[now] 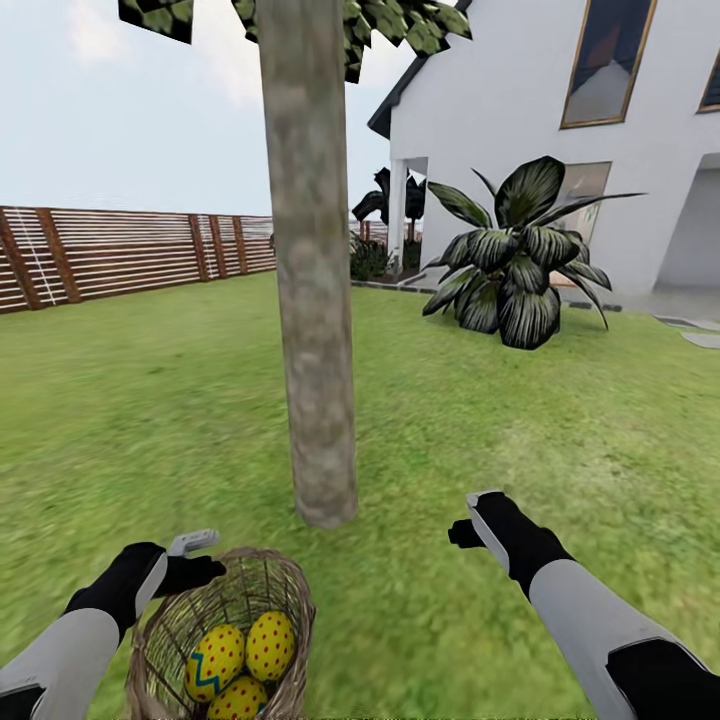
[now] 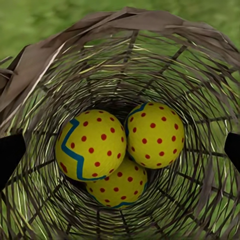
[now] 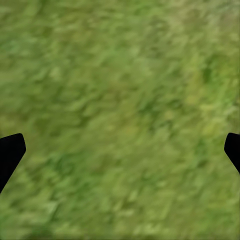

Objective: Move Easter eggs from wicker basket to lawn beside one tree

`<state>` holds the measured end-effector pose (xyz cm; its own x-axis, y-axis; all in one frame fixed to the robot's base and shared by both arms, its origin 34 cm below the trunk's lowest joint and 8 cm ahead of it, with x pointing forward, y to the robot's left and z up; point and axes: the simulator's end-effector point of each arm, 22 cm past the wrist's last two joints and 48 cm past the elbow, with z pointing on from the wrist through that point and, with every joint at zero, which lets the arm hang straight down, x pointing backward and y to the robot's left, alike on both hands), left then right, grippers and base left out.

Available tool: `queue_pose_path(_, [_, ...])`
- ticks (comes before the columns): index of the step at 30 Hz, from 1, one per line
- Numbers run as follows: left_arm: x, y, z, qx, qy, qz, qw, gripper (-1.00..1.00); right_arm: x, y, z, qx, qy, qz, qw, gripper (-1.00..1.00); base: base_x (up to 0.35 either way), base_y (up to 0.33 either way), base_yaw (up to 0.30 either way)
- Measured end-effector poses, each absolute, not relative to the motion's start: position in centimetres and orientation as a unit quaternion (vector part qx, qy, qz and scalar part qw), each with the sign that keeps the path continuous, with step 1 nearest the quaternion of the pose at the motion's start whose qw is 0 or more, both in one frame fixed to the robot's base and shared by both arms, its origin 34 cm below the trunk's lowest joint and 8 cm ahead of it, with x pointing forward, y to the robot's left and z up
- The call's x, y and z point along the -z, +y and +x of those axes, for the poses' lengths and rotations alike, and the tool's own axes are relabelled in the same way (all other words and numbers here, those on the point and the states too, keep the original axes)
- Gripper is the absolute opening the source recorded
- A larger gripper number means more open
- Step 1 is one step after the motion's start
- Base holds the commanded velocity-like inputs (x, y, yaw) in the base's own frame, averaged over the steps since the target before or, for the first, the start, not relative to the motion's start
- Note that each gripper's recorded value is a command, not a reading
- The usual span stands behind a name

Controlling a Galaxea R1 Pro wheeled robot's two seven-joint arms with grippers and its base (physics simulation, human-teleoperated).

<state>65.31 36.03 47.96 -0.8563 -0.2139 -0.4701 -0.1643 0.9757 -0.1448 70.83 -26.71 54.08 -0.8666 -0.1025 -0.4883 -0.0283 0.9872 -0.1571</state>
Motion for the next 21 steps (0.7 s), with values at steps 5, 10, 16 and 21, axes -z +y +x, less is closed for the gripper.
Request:
queue_pose_path(5, [-47.5, 35.7, 65.2, 0.051, 0.963, -0.098, 0.245, 1.0, -53.6, -26.7, 70.8, 0.072, 0.964, -0.034, 0.252, 1.0, 0.0, 0.0, 0.0])
queue_pose_path(10, [-47.2, 35.5, 65.1, 0.053, 0.964, -0.097, 0.243, 1.0, -53.3, -26.7, 70.7, 0.072, 0.965, -0.035, 0.25, 1.0, 0.0, 0.0, 0.0])
queue_pose_path(16, [-47.2, 35.5, 65.1, 0.053, 0.964, -0.097, 0.242, 1.0, -53.3, -26.7, 70.7, 0.072, 0.965, -0.035, 0.25, 1.0, 0.0, 0.0, 0.0])
queue_pose_path(21, [-46.3, 35.4, 64.9, 0.053, 0.964, -0.097, 0.242, 1.0, -52.4, -26.6, 70.6, 0.071, 0.965, -0.035, 0.25, 1.0, 0.0, 0.0, 0.0])
